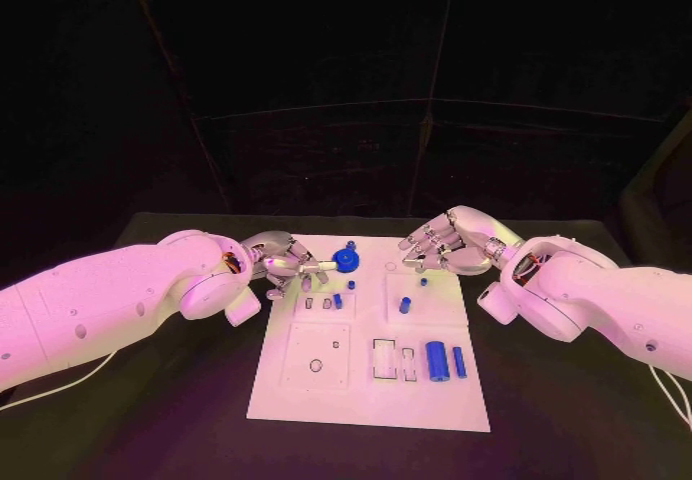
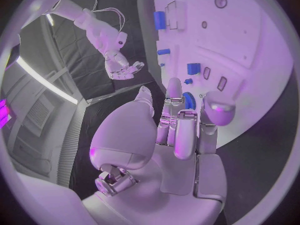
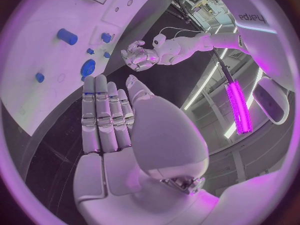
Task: Assemble the parts on the task board
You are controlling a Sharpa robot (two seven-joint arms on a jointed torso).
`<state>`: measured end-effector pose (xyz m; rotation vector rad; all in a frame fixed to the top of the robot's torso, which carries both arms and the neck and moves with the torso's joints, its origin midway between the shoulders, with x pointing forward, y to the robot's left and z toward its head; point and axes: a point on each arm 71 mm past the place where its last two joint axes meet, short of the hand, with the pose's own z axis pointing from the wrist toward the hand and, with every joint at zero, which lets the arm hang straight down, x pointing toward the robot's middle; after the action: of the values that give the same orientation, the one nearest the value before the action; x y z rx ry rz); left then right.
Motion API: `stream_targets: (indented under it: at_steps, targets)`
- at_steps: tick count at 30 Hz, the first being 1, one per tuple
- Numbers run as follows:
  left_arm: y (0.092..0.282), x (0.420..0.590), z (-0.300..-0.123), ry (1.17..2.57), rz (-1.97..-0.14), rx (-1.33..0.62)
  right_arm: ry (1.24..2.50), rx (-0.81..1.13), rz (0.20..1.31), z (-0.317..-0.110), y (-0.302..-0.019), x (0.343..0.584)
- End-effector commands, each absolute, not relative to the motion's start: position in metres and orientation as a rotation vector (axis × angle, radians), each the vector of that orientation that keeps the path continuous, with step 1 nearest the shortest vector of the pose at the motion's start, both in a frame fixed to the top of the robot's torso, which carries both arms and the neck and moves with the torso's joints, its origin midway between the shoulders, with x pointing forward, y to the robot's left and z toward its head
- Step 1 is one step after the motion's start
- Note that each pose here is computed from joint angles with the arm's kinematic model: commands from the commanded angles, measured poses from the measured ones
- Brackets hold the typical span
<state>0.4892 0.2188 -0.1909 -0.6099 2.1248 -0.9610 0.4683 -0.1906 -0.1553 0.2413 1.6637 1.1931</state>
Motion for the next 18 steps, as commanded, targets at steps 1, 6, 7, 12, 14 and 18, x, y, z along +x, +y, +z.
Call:
stream_targets:
  at_steps: [1,6,7,12,14,18]
  targets:
    - [0.22,0.492,-0.193,2.292,-0.656,-0.439,1.657,0.305,1.275,-0.152,-0.194,0.47]
    - [0.213,0.503,-0.189,2.315,-0.563,-0.393,1.645,0.323,1.253,-0.151,-0.199,0.475]
    - [0.211,0.505,-0.189,2.321,-0.553,-0.392,1.642,0.326,1.249,-0.15,-0.2,0.476]
    - [0.198,0.514,-0.192,2.369,-0.498,-0.355,1.632,0.335,1.235,-0.15,-0.201,0.479]
    - [0.193,0.516,-0.192,2.381,-0.488,-0.343,1.631,0.336,1.233,-0.15,-0.201,0.48]
    - [0.182,0.519,-0.195,2.411,-0.458,-0.313,1.632,0.333,1.224,-0.149,-0.201,0.48]
